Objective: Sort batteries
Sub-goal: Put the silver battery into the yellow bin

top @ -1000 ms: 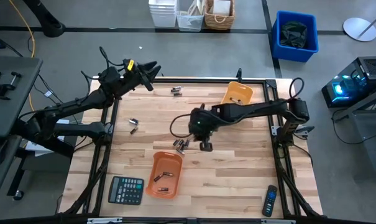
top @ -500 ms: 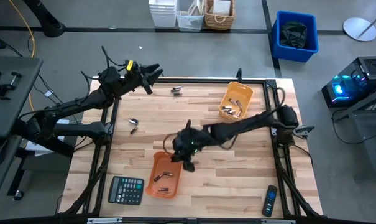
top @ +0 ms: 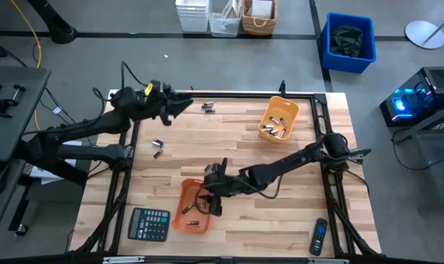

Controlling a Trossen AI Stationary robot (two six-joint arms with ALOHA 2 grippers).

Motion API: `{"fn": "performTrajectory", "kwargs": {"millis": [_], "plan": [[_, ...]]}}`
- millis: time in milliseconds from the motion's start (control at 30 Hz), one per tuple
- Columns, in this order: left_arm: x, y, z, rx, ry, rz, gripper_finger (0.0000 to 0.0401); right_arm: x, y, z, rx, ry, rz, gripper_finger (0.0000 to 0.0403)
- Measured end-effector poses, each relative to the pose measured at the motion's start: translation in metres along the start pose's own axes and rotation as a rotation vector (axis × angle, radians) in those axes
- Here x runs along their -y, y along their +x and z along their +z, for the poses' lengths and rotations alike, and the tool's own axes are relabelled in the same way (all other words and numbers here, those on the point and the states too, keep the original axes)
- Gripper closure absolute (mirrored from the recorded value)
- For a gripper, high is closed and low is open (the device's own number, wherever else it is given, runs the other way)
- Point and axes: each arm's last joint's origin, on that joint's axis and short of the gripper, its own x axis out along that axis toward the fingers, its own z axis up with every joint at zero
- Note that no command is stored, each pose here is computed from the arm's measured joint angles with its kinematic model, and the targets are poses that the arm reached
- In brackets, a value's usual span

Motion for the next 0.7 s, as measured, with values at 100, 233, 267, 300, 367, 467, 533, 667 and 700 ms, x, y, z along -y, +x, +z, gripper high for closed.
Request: {"fn": "performTrajectory", "kwargs": {"millis": [100,233,267,300,367,467,533,667,700], "plan": [[0.016,-0.006,-0.006,-0.070,0.013,-0.042,0.0213,-0.001,-0.010,0.006,0.013,0.066,-0.020,0.0181],[0.025,-0.015,-0.010,-0.339,0.117,0.125,0.0213,0.000,-0.041,0.025,0.043,0.102,-0.047,0.0179],[0.025,-0.018,-0.008,-0.418,0.158,0.217,0.0213,0.000,-0.051,0.029,0.049,0.099,-0.075,0.0181],[0.024,-0.020,-0.006,-0.501,0.197,0.326,0.0213,0.001,-0.061,0.032,0.051,0.090,-0.108,0.0183],[0.017,-0.024,0.000,-0.675,0.254,0.553,0.0213,0.004,-0.082,0.039,0.059,0.066,-0.185,0.0187],[-0.006,-0.028,-0.004,-0.992,0.270,0.819,0.0213,0.014,-0.107,0.047,0.079,0.057,-0.319,0.0190],[-0.025,-0.031,-0.018,-1.216,0.220,0.919,0.0213,0.022,-0.117,0.051,0.101,0.074,-0.395,0.0190],[-0.062,-0.032,-0.053,-1.542,0.171,0.967,0.0213,0.035,-0.123,0.058,0.125,0.129,-0.436,0.0190],[-0.069,-0.032,-0.061,-1.588,0.175,0.961,0.0213,0.036,-0.123,0.058,0.127,0.144,-0.435,0.0190]]}}
